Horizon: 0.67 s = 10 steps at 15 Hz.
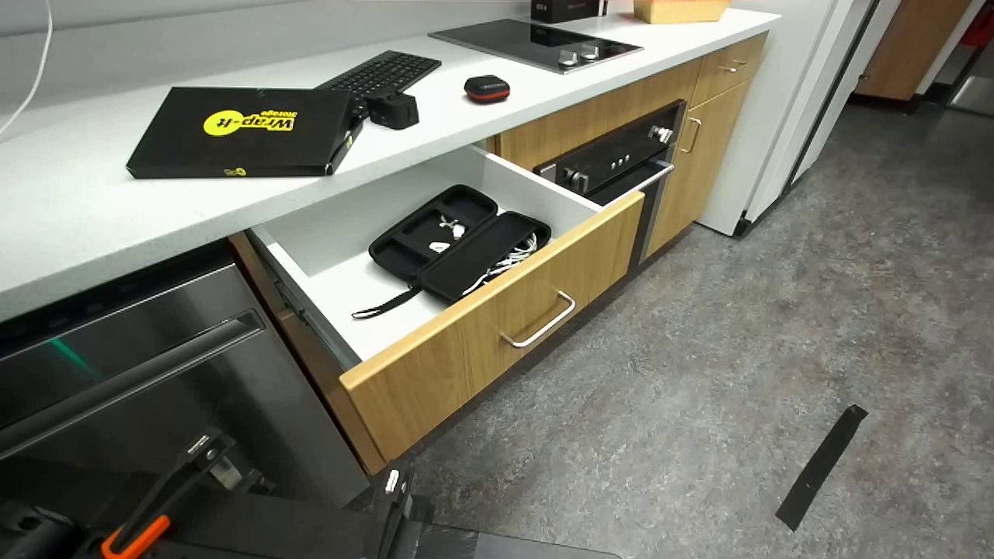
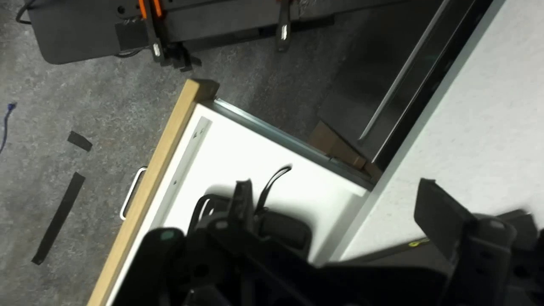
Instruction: Close the open drawer under the keyboard
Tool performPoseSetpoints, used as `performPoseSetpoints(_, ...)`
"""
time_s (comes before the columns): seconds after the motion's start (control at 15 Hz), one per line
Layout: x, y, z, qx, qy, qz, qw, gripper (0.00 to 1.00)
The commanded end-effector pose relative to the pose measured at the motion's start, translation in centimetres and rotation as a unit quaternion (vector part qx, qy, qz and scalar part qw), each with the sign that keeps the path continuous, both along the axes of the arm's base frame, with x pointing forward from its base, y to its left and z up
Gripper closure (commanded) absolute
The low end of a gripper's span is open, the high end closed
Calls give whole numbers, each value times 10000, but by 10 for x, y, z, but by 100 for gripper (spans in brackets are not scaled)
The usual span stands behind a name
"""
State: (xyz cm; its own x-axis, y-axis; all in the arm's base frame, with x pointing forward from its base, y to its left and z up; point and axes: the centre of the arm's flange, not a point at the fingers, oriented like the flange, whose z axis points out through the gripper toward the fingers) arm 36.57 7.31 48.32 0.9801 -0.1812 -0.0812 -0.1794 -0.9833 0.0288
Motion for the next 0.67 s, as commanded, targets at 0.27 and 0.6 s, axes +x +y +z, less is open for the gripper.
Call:
performPoseSetpoints(0.27, 21, -188, -105, -302, -146, -2018, 9788, 0)
performPoseSetpoints(0.6, 9, -190, -103, -165, -4, -1875, 9821, 0)
